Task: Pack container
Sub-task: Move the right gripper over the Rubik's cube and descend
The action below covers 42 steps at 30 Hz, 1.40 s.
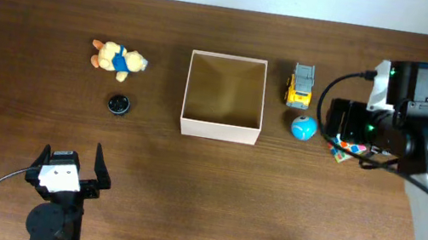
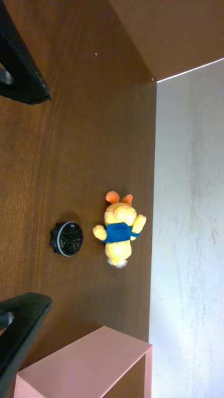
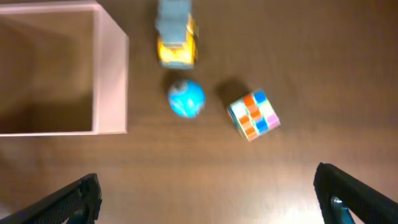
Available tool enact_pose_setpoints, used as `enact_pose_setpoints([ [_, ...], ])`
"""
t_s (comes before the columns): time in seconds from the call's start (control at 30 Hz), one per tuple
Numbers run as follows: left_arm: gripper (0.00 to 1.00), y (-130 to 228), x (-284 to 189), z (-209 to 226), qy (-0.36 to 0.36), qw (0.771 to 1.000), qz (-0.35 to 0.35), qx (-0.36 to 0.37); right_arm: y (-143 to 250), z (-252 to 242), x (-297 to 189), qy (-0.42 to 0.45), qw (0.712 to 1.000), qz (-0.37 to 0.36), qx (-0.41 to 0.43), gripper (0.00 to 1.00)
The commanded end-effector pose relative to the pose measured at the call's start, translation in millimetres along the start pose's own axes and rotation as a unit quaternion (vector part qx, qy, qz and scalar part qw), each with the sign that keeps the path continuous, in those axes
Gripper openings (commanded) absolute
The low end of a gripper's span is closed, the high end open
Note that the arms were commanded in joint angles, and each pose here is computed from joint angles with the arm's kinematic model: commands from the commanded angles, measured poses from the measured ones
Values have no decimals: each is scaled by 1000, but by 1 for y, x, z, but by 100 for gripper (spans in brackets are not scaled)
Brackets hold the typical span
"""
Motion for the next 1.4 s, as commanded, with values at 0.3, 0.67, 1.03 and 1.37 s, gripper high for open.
enact_pose_setpoints([
  [0.3, 99, 2, 1, 0, -3, 1000, 1, -3, -7, -60, 37, 71, 994, 56, 60, 99],
  [0.67, 99, 2, 1, 0, -3, 1000, 1, -3, 2, -67, 103, 65, 985, 159, -25, 99],
  [1.03, 99, 2, 1, 0, -3, 1000, 1, -3, -1, -68, 135, 43, 977, 175, -112, 99],
  [1.37, 99, 2, 1, 0, -3, 1000, 1, -3, -9, -59, 157, -6, 969, 143, -201, 99],
])
Point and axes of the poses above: each gripper's point midway between its finger pads, its own x axis out along the fingers, its own z axis along the line the jaws close on, y = z × x, the point moved 5 cm from there along -x, back along the fingers, and after that the axes turned 3 degrees about x, right-handed, at the moved point
